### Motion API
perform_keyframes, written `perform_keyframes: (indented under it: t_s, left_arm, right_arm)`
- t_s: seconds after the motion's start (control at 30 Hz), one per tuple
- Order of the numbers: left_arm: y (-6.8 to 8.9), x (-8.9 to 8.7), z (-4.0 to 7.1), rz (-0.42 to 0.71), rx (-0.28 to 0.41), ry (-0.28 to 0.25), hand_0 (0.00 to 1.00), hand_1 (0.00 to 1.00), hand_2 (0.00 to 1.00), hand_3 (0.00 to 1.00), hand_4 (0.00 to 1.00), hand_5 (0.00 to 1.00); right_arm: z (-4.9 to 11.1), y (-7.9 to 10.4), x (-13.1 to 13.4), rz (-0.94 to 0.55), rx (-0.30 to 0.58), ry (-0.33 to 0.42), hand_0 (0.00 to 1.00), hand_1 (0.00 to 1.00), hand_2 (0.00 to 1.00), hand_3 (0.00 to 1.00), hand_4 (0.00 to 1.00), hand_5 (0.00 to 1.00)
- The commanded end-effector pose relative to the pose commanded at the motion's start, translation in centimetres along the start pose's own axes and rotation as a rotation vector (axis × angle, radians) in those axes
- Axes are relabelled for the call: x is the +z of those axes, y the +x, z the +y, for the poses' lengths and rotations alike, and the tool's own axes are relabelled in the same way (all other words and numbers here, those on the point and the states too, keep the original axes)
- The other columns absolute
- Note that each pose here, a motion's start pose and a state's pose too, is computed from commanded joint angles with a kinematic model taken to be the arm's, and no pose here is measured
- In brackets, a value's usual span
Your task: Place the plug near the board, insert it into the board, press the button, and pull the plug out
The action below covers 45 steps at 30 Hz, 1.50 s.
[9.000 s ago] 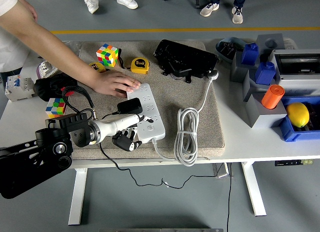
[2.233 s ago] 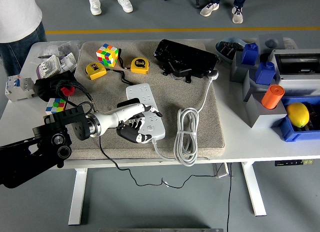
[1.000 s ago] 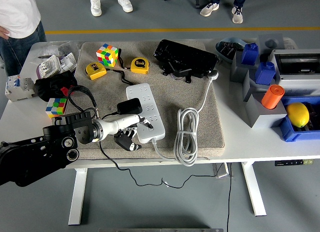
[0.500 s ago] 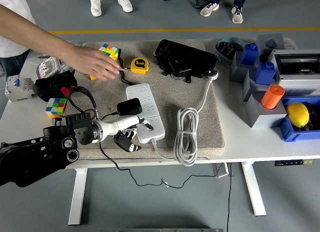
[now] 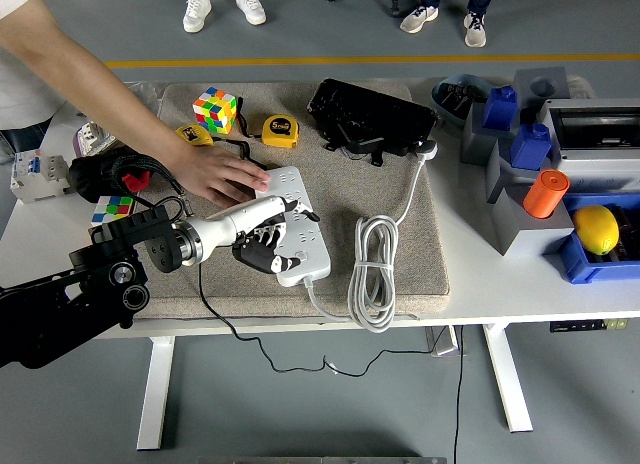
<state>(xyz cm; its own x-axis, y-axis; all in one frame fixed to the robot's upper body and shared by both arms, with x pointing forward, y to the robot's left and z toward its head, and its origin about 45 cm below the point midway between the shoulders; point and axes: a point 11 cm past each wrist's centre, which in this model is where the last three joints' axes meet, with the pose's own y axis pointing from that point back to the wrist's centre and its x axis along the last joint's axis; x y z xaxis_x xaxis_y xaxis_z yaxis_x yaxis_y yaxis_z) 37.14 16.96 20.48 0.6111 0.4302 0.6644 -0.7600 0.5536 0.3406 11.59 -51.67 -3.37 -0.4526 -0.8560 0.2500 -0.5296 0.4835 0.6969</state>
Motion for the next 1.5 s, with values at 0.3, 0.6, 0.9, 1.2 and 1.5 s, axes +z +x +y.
perform_keyframes:
  t_s: [0.3, 0.6, 0.9, 1.2, 1.5]
  left_arm:
    - [1.8, -0.2, 0.1, 0.058, 0.135, -0.082, 0.506, 0.606, 0.57, 0.582, 0.984, 0.221]
    - [2.1, -1.4, -0.3, -0.001, 0.216, -0.099, 0.678, 0.735, 0.738, 0.741, 0.998, 0.355]
    - [2.6, -3.0, -0.8, -0.116, 0.255, -0.016, 0.692, 0.721, 0.724, 0.748, 0.998, 0.395]
    - [2.3, -5.4, -1.2, -0.175, 0.24, 0.121, 0.656, 0.673, 0.689, 0.739, 0.998, 0.393]
    - [1.9, -6.8, -1.4, -0.192, 0.237, 0.166, 0.603, 0.64, 0.643, 0.721, 0.998, 0.4]
  right_arm:
    - [0.0, -0.1, 0.0, 0.002, -0.003, 0.0, 0.697, 0.694, 0.665, 0.571, 0.998, 0.49]
    - [0.0, -0.2, 0.2, 0.007, -0.006, -0.004, 0.697, 0.694, 0.665, 0.571, 0.998, 0.49]
    - [0.0, 0.1, 0.0, 0.014, -0.004, -0.002, 0.696, 0.694, 0.665, 0.571, 0.998, 0.49]
    - [0.0, 0.2, 0.1, 0.019, -0.003, -0.004, 0.696, 0.694, 0.665, 0.572, 0.998, 0.489]
    - [0.1, 0.3, 0.1, 0.018, -0.002, -0.004, 0.697, 0.694, 0.664, 0.57, 0.998, 0.488]
